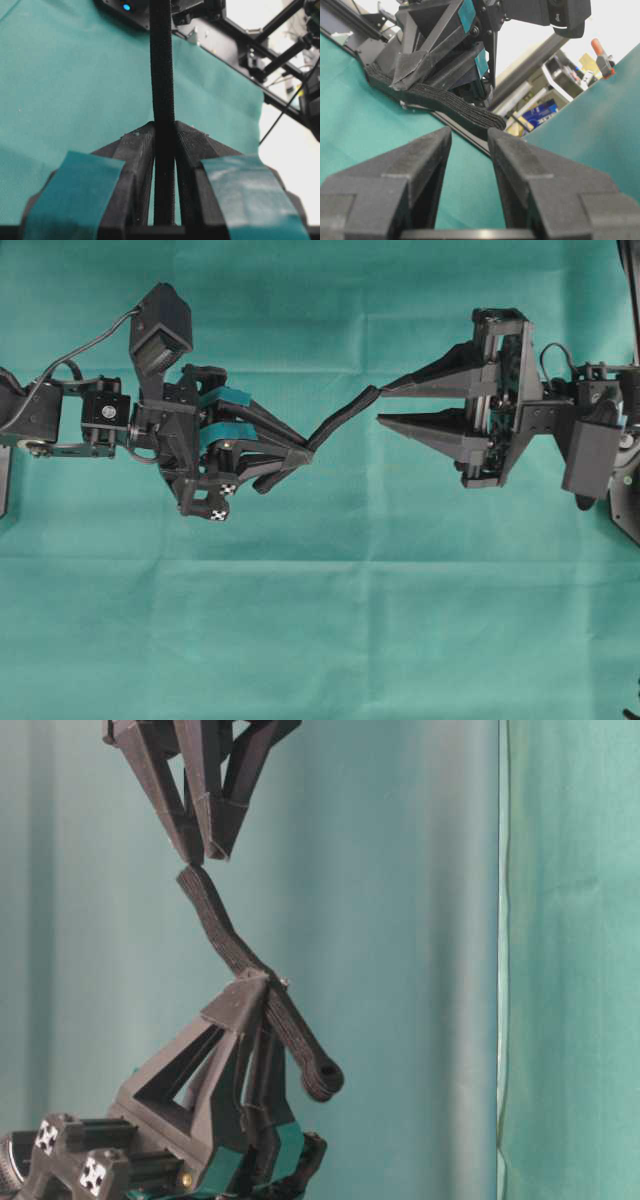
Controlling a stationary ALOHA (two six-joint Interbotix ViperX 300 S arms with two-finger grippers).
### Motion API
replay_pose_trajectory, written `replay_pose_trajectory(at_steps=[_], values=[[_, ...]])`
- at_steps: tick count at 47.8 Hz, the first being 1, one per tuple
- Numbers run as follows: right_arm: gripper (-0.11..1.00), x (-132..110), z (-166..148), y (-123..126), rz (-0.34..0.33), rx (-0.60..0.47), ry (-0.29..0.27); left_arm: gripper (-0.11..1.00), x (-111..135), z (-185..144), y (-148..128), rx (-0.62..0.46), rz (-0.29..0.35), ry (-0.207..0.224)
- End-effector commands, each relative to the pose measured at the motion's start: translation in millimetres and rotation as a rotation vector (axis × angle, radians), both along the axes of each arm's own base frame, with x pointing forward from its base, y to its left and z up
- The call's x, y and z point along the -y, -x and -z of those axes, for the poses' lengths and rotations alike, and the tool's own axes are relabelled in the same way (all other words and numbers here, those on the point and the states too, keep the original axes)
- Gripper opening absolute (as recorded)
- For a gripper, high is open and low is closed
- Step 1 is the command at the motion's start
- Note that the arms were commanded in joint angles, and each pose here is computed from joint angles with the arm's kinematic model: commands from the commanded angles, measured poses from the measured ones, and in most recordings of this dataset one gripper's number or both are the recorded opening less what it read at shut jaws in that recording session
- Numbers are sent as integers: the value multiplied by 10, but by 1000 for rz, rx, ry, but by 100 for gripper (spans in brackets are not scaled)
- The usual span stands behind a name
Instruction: Peel off the Velcro with your right arm.
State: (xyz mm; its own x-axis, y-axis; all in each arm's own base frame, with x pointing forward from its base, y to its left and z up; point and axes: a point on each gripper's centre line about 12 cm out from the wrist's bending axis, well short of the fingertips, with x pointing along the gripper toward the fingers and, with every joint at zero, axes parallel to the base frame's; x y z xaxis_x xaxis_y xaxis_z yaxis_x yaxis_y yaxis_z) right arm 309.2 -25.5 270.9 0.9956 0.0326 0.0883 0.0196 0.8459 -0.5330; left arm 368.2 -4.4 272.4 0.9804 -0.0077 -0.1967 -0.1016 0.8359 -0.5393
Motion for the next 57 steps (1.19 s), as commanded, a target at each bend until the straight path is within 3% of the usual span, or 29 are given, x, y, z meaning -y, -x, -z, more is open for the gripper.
replay_pose_trajectory(at_steps=[1, 57], values=[[6, 3, -123, -35, -2, 41, 6, 10, -6, -98, 9, 34, -2, 0], [6, 39, -29, -37, 7, 21, -2, 10, -40, -104, 24, 46, -11, 0]])
